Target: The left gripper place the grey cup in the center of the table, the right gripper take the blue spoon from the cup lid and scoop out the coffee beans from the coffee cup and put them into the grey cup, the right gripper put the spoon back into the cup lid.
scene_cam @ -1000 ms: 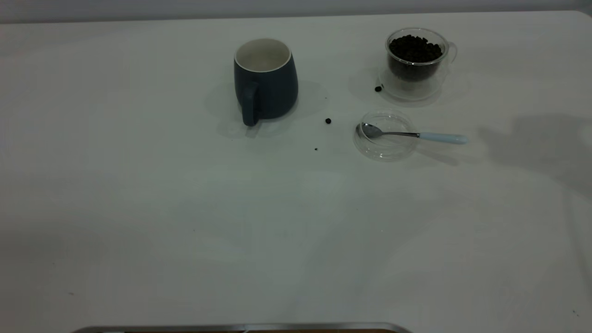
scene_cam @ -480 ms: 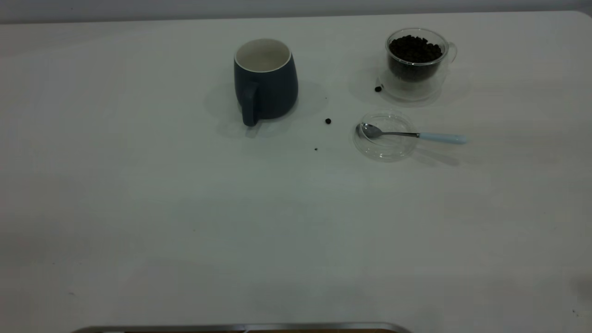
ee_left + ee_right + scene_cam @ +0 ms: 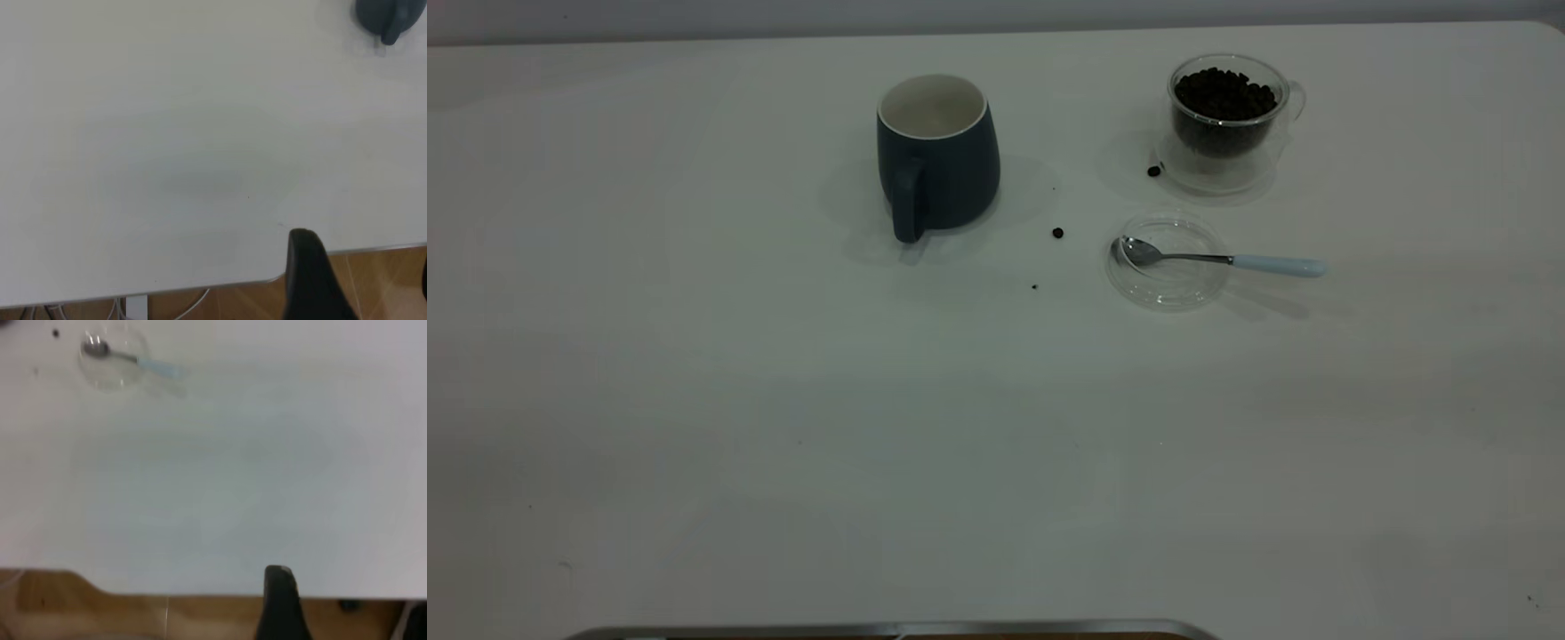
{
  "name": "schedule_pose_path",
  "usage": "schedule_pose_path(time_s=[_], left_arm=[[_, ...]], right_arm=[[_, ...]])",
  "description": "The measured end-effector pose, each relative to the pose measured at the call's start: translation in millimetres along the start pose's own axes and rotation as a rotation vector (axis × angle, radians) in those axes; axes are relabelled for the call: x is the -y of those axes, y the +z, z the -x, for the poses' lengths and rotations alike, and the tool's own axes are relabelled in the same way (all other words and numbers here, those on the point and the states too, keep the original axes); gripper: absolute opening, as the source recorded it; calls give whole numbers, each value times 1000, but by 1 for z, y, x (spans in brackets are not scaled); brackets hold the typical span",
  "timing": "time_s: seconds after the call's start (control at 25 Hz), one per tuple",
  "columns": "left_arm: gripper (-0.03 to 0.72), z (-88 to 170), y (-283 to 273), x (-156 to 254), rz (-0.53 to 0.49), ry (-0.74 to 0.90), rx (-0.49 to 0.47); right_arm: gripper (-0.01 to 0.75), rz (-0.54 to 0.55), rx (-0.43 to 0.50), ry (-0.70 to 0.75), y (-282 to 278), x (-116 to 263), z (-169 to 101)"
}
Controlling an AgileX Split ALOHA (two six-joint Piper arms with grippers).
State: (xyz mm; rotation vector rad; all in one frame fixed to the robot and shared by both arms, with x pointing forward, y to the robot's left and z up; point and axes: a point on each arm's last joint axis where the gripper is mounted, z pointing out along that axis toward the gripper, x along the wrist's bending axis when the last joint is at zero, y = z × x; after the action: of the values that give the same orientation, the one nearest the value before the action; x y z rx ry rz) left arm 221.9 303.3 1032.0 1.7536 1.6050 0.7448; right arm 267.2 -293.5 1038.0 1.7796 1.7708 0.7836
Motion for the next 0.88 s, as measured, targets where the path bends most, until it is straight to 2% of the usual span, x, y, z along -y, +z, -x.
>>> schedule_pose_path(time_s=[0.32, 0.88], left_arm=[[466, 0, 0, 0, 0, 0, 0], [466, 0, 0, 0, 0, -3, 0]], right_arm=[[588, 225, -1, -14, -25, 22, -2], [588, 229, -1, -14, -25, 23, -2]])
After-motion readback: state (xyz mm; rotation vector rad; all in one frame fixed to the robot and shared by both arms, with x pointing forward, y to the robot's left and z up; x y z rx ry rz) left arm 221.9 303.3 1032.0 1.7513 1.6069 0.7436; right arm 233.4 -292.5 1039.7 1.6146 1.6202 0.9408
